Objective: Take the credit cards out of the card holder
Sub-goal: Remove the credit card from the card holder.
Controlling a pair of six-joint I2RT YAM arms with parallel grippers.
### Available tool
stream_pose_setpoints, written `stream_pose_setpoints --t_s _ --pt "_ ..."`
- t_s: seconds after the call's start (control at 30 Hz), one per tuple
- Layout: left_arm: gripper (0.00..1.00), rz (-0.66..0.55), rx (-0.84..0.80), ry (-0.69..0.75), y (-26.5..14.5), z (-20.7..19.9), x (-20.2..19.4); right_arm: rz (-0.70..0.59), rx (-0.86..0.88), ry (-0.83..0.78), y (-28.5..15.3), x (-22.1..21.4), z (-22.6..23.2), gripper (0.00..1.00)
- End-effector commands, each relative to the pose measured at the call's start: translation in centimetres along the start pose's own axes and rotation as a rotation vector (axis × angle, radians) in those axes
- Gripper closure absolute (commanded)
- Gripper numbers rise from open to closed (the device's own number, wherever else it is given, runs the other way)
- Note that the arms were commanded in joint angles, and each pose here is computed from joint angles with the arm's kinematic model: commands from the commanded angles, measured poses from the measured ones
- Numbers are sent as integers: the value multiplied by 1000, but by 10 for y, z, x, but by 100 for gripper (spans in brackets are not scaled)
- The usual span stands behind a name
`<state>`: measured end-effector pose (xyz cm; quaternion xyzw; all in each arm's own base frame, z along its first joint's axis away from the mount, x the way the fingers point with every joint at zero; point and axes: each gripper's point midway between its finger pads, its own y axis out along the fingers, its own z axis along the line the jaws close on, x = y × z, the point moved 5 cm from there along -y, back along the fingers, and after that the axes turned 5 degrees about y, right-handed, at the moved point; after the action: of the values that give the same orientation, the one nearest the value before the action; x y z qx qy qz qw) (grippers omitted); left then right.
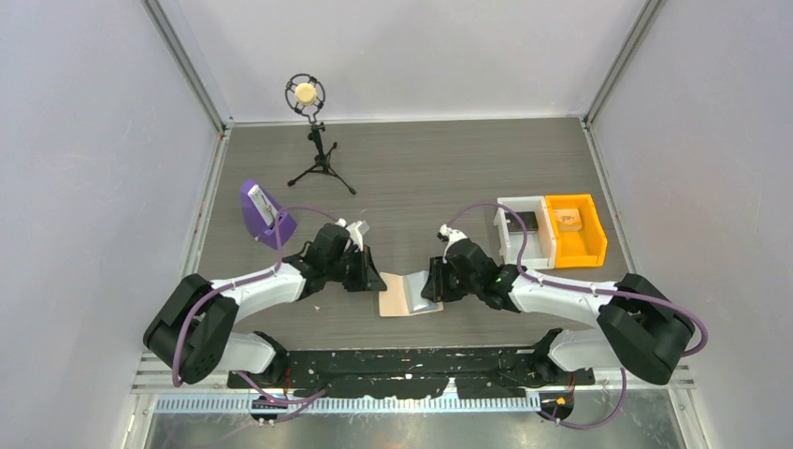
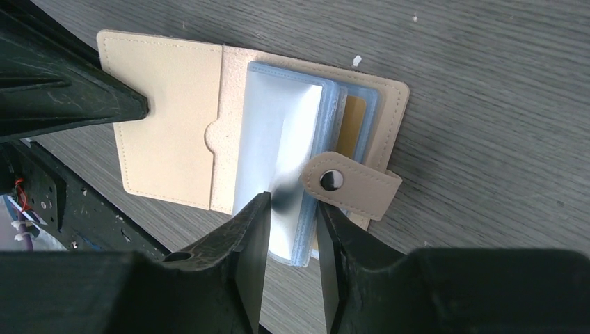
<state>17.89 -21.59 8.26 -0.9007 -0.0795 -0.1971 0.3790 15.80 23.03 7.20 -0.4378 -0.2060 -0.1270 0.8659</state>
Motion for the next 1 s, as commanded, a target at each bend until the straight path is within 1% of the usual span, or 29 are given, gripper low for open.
stream_pose_setpoints --t_s 0.0,0.07,0.17,0.33,0.53,0.63,0.8,0.97 --pt "92 -13 -11 12 -2 -4 0 -71 94 -33 -9 22 27 61" --pt "92 -14 -10 10 -2 -3 0 -76 108 -36 -11 24 30 59" --pt "91 -15 -11 7 -2 -4 -1 -99 152 -43 -16 28 37 59" --pt "86 -20 -18 4 -3 -6 -2 -107 243 -61 -20 30 50 57" --pt "76 -27 -25 -3 -6 -8 -1 -95 302 -69 -19 29 60 55" --pt "68 -35 -31 -9 -8 -10 -1 -82 314 -71 -17 28 62 55" --pt "56 -49 -37 -26 -11 -13 0 -78 340 -78 -17 29 69 60" --pt "51 -59 -38 -36 -14 -15 2 -75 360 -86 -17 30 74 62"
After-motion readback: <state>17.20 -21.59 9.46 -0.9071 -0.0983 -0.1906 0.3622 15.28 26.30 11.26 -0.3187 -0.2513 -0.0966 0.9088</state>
